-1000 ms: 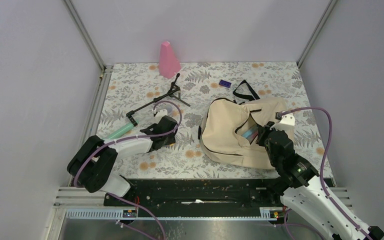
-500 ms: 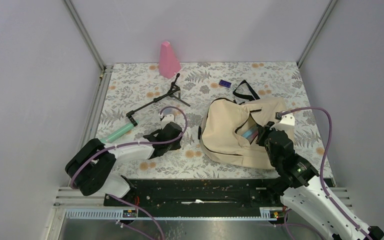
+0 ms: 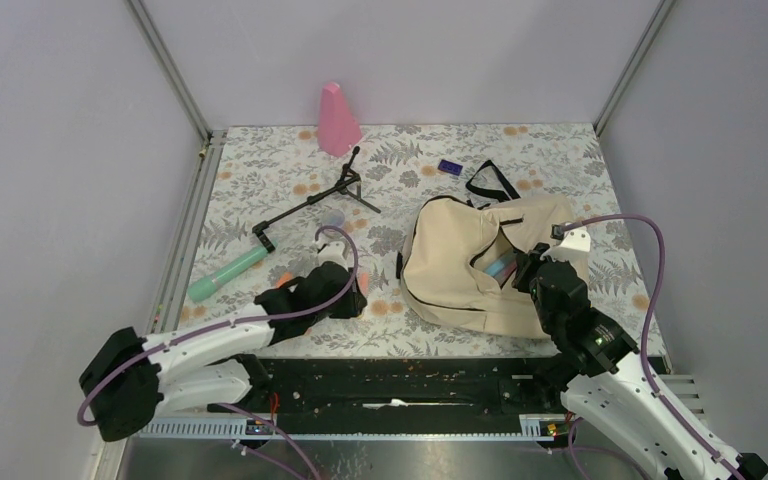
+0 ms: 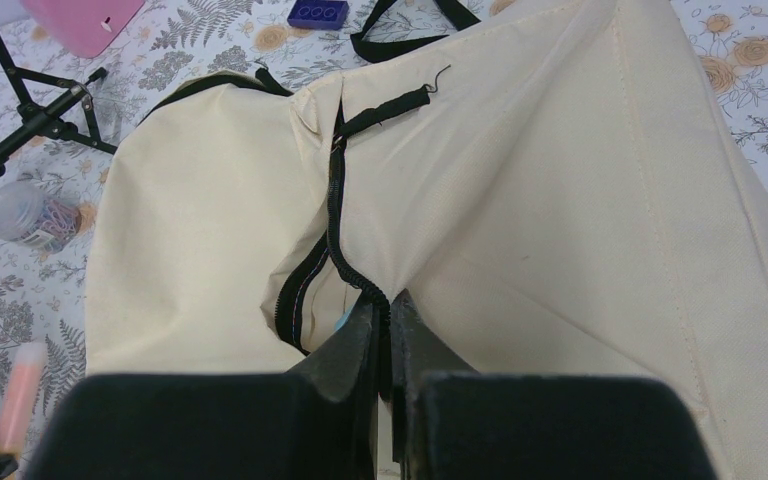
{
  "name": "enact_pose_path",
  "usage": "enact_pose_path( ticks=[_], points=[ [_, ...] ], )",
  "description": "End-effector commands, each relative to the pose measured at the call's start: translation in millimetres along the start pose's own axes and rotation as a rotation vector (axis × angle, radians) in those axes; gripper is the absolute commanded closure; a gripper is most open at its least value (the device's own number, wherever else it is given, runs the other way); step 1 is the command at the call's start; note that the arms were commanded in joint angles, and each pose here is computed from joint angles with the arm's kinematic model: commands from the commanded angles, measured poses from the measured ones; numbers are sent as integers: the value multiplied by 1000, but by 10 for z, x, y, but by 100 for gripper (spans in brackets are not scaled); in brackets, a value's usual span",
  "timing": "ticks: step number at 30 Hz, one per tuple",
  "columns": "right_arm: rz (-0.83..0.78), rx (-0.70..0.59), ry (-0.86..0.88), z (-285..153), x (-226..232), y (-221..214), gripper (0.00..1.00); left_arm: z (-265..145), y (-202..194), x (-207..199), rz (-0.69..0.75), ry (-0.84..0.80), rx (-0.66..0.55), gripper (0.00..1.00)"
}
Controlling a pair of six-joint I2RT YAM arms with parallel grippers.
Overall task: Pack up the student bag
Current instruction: Pick up the stationery from the center of the board, then place the stationery in the student bag.
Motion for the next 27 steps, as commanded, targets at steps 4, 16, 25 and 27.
enact_pose_path(
  ticks=[4,16,25,27],
  points=[
    [79,-96,40,-63,111,359,100,-401,287,-676,66,-249,-70,99],
    [76,-80,136,-123,248,399,100,-513,349,-2170,166,-682,34,97],
    [66,-85,161,-177,263,448,100,-309,159,-2855,158,-859,196,96],
    [63,-82,168,-180,276,452,100,-207,146,-2914,179,-840,223,96]
  ],
)
Point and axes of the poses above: each gripper's point midway between its finger pads, its own z axis out along the fingers, its own x axis along the line the jaws close on, y = z × x, the point moved 3 cm from there along -z, back along the fingers, and after that the axes turned 4 degrees about -z, right-handed, at the moved point
